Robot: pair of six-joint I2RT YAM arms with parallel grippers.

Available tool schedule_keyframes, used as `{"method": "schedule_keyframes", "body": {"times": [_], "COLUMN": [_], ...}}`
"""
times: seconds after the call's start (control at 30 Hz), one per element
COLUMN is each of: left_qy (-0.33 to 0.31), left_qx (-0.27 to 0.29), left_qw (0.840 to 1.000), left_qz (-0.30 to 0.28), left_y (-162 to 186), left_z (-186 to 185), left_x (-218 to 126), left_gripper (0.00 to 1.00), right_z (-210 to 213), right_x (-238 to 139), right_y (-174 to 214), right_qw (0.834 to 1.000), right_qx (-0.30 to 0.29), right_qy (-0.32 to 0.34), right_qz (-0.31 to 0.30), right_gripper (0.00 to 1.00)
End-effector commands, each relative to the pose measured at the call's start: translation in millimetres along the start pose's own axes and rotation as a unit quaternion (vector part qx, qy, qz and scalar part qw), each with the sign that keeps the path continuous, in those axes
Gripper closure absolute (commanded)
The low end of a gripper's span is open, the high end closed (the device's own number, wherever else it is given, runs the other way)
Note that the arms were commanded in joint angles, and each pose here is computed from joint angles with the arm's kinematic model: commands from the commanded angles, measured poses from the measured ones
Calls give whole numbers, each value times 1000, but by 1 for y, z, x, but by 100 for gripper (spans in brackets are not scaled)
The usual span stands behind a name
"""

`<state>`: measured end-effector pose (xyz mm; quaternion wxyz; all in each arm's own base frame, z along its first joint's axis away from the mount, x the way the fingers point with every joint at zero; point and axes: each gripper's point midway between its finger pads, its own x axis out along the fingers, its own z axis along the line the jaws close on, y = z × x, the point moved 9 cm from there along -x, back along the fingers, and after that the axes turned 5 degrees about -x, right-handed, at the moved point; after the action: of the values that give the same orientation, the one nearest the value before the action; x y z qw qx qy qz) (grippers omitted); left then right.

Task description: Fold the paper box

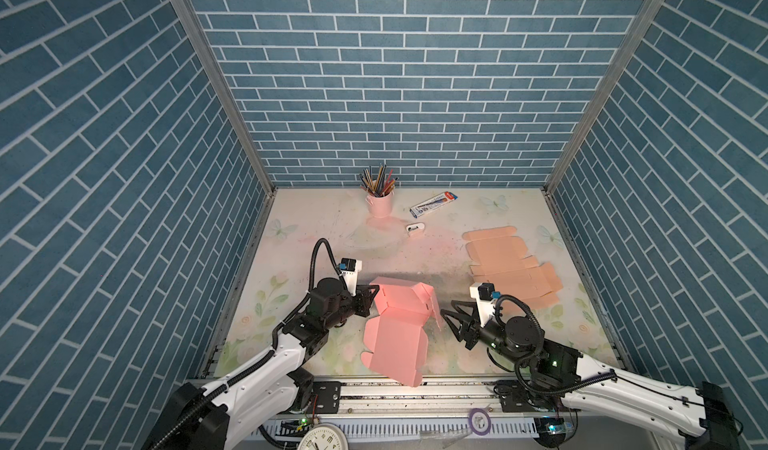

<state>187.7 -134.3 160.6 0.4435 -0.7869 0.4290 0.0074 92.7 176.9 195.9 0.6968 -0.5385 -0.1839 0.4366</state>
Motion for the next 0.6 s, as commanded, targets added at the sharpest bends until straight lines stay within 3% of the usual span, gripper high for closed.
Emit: {"method": "schedule_keyframes", "body": {"times": [0.0,0.57], "left_qy": [9,-2], "left_qx": [6,-4], "left_qw": [1000,1000], "left_qz": [-9,-6], "left_y": [-1,3], "left_z": [-1,6], "left_x": [-1,5], "left_gripper": [91,91], "right_z": [10,19], "right_x": [2,29], "right_y": [-16,-18], "right_qw": [999,999], "right_qx": [0,-7], "right_qy": [-28,-29], "right_qz": [-20,16], "right_gripper": [51,57]}}
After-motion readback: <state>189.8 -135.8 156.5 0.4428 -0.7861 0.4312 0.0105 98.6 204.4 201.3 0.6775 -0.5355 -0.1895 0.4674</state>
